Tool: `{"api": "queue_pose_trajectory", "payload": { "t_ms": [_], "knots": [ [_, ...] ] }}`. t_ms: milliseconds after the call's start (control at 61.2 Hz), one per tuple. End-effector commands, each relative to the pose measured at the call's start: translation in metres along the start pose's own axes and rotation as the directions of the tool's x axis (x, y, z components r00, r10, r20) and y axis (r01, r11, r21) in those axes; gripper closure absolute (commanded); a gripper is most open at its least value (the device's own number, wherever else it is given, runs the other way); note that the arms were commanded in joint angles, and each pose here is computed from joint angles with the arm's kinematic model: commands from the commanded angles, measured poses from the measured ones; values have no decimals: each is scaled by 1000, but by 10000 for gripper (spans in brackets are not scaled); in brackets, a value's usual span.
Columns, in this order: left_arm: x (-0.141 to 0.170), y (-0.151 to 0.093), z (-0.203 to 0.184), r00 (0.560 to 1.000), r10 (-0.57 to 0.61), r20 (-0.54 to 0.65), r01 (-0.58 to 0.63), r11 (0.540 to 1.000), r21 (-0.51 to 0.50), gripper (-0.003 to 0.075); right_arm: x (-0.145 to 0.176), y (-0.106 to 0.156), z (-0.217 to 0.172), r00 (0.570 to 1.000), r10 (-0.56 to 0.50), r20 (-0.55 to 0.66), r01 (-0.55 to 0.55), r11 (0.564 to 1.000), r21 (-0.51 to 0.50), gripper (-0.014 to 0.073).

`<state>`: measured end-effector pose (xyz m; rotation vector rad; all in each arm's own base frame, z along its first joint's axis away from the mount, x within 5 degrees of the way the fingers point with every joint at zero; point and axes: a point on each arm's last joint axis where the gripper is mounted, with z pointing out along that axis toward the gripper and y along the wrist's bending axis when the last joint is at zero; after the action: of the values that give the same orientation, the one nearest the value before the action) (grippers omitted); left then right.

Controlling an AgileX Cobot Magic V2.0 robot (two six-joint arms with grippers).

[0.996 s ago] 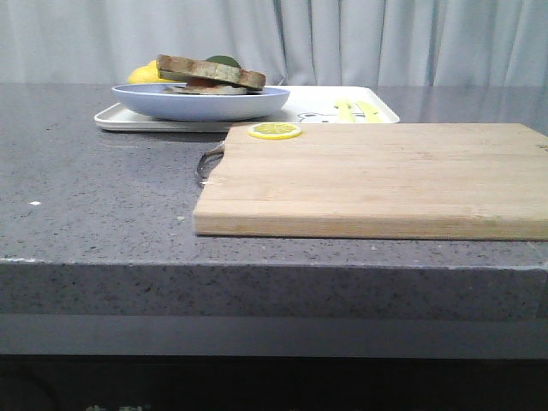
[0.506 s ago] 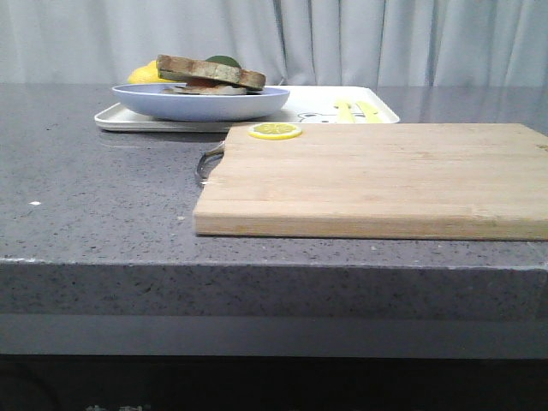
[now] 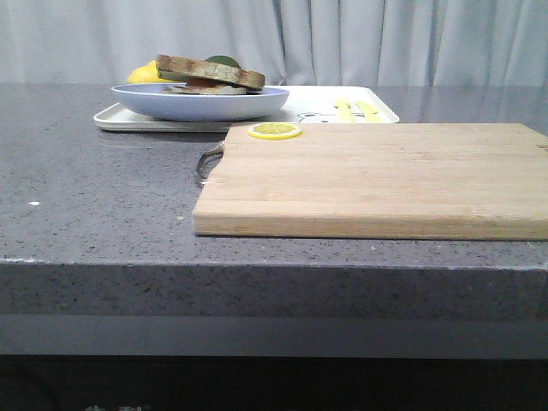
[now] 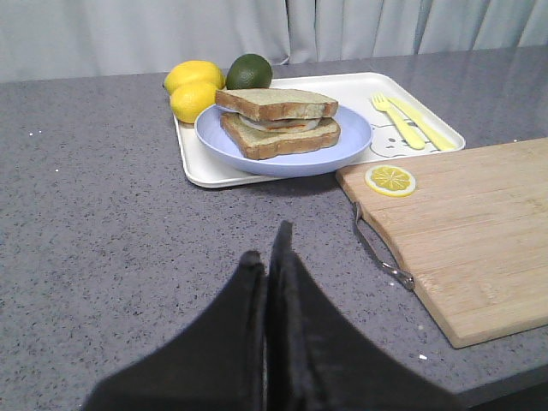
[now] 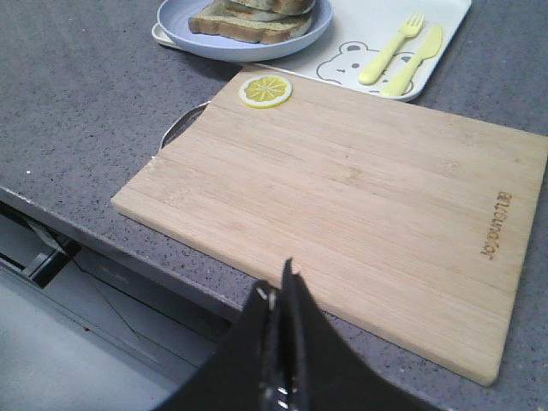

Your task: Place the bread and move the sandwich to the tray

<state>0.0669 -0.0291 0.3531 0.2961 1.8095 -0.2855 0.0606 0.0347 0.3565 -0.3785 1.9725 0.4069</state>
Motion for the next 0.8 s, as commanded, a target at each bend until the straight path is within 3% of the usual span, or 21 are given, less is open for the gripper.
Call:
{"api": "queue_pose_trajectory", "payload": {
  "t_ms": [0,245,376,604,784],
  "knots": [
    [-3,0,-9,994,-15,108,18,1000,-23,741,-12,1,-4,996,1,91,-1,1000,-5,664],
    [24,6,-9,991,10,130,3,995,-100,741,-12,1,-4,996,1,91,-1,1000,-5,664],
    [36,10,-9,969,-30,244,66,988,-141,741,-12,1,-4,996,1,91,-1,1000,-5,664],
    [86,18,-3,969,-81,233,132,969,-210,741,-12,1,-4,996,1,91,-1,1000,-5,664],
    [118,22,9,957,-28,289,96,969,-226,741,-12,1,-4,996,2,91,-2,1000,-6,664]
  ]
}}
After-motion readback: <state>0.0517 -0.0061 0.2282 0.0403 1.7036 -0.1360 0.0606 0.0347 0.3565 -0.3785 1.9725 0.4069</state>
